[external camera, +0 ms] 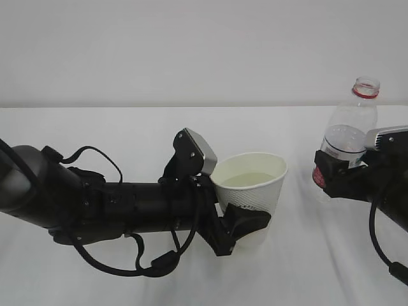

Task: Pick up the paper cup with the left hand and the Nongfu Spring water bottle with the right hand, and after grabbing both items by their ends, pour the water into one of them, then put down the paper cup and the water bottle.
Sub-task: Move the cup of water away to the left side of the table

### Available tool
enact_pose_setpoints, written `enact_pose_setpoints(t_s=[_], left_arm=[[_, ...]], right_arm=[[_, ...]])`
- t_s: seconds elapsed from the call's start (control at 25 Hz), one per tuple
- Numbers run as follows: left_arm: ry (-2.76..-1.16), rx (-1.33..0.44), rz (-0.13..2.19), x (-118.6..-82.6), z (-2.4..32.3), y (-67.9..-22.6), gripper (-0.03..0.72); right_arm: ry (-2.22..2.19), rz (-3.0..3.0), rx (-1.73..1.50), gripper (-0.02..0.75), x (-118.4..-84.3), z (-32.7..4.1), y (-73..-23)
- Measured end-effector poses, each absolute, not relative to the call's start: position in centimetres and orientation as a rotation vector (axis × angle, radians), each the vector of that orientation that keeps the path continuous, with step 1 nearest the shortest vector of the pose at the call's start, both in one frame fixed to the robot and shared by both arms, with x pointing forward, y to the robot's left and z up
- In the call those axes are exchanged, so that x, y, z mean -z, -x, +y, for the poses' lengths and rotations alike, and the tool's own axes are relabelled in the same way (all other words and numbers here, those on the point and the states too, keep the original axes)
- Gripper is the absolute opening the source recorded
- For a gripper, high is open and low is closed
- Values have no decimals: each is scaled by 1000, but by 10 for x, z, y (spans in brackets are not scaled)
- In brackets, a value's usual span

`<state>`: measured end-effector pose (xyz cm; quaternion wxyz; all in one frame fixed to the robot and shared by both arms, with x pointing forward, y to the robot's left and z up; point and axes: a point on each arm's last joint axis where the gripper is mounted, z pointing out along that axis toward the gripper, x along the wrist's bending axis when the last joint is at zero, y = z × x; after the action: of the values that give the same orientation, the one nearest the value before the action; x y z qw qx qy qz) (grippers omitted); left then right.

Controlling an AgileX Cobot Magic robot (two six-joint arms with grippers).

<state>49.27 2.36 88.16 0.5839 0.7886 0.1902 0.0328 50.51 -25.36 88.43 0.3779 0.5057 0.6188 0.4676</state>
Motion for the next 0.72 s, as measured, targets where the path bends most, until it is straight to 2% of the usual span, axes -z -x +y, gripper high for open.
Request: enact_pose_setpoints(t_s=[0.36, 0.72], left_arm=[[-1840, -77, 444, -882, 24, -493, 492], [-1840, -77, 444, -882, 24, -493, 492]], right_arm=[[-1362, 1669, -1130, 674, -873, -259, -469], [-1324, 1630, -1166, 671, -894, -262, -446]])
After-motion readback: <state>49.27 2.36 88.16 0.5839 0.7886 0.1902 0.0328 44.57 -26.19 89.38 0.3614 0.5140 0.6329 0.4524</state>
